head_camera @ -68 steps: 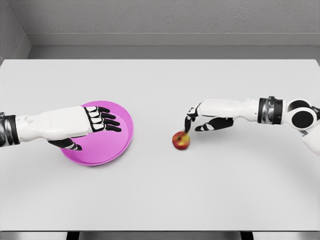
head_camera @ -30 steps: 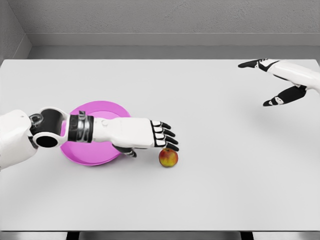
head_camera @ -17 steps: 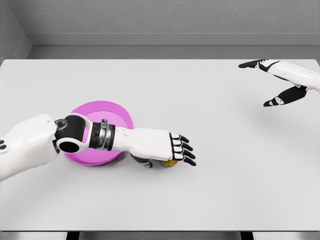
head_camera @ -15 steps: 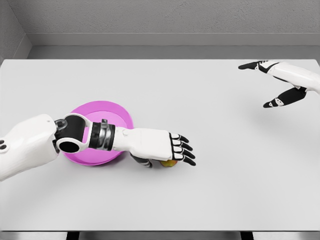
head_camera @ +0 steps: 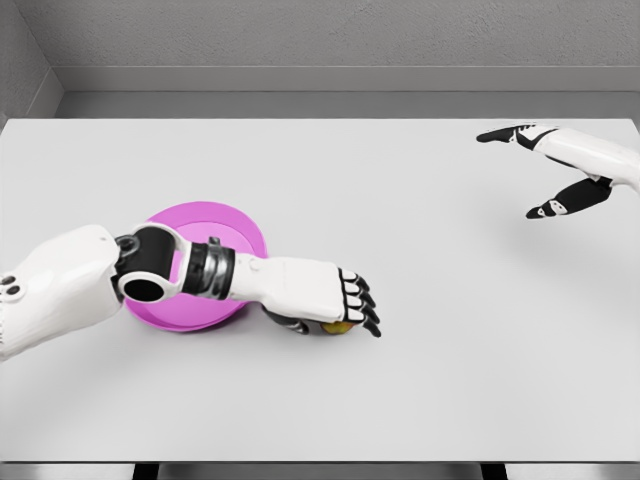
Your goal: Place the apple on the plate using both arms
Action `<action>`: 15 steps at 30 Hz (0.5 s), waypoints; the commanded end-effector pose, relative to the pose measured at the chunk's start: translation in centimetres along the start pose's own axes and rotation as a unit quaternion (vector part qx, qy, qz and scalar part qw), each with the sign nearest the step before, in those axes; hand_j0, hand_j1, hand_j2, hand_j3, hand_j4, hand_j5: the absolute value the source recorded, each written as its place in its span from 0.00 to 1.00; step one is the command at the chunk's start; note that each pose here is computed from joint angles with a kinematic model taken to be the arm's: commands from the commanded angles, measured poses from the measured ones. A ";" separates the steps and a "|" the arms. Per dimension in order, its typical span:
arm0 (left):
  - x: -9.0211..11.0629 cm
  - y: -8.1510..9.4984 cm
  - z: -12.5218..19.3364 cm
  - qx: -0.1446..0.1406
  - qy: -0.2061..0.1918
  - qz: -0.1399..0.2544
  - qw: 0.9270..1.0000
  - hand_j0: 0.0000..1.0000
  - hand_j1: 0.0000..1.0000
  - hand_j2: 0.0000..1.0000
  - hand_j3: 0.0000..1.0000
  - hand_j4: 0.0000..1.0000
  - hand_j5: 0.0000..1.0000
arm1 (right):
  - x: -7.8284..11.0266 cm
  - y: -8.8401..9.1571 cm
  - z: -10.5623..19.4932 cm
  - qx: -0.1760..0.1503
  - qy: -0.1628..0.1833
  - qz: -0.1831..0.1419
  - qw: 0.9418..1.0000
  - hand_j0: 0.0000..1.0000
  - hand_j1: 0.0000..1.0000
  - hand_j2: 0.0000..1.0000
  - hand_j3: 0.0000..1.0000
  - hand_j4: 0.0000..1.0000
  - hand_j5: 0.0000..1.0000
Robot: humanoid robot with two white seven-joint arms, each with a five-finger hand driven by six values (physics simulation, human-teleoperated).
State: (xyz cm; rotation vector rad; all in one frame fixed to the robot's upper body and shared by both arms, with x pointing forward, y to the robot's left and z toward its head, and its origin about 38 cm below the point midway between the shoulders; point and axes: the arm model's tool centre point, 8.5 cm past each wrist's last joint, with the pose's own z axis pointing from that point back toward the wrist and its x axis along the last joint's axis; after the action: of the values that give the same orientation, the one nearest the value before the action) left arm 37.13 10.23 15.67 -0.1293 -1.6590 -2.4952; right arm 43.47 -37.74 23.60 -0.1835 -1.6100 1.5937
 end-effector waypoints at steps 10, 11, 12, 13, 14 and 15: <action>-1.0 -0.6 -0.6 -0.011 0.012 0.000 1.000 0.88 0.88 0.88 0.88 0.88 0.88 | 0.0 -0.2 0.1 -0.004 -0.001 -0.003 1.000 1.00 1.00 1.00 1.00 1.00 1.00; -1.1 -0.5 -0.7 -0.011 0.013 0.000 1.000 0.88 0.88 0.88 0.88 0.88 0.88 | 0.0 -0.2 0.1 -0.003 0.000 -0.002 1.000 1.00 1.00 1.00 1.00 1.00 1.00; -1.1 -0.5 -0.7 -0.010 0.012 0.000 1.000 0.88 0.88 0.88 0.88 0.88 0.88 | 0.0 -0.3 0.0 -0.004 -0.001 -0.002 1.000 1.00 1.00 1.00 1.00 1.00 1.00; -1.0 -0.5 -0.8 -0.010 0.011 0.000 1.000 0.88 0.88 0.88 0.88 0.88 0.88 | 0.0 -0.2 0.1 -0.003 0.000 -0.002 1.000 1.00 1.00 1.00 1.00 1.00 1.00; -1.0 -0.5 -0.8 -0.010 0.011 0.000 1.000 0.88 0.88 0.88 0.88 0.88 0.88 | 0.0 -0.3 0.0 -0.004 -0.001 -0.002 1.000 1.00 1.00 1.00 1.00 1.00 1.00; -0.8 -0.5 -1.2 -0.011 0.006 0.000 1.000 0.87 0.87 0.87 0.87 0.87 0.87 | 0.0 -0.2 0.1 -0.003 0.000 -0.002 1.000 1.00 1.00 1.00 1.00 1.00 1.00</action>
State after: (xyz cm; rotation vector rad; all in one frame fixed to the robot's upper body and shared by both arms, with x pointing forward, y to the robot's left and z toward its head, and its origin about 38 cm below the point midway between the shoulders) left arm 37.93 9.72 14.80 -0.1041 -1.6260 -2.5143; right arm 43.53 -37.75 23.76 -0.1865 -1.6132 1.5933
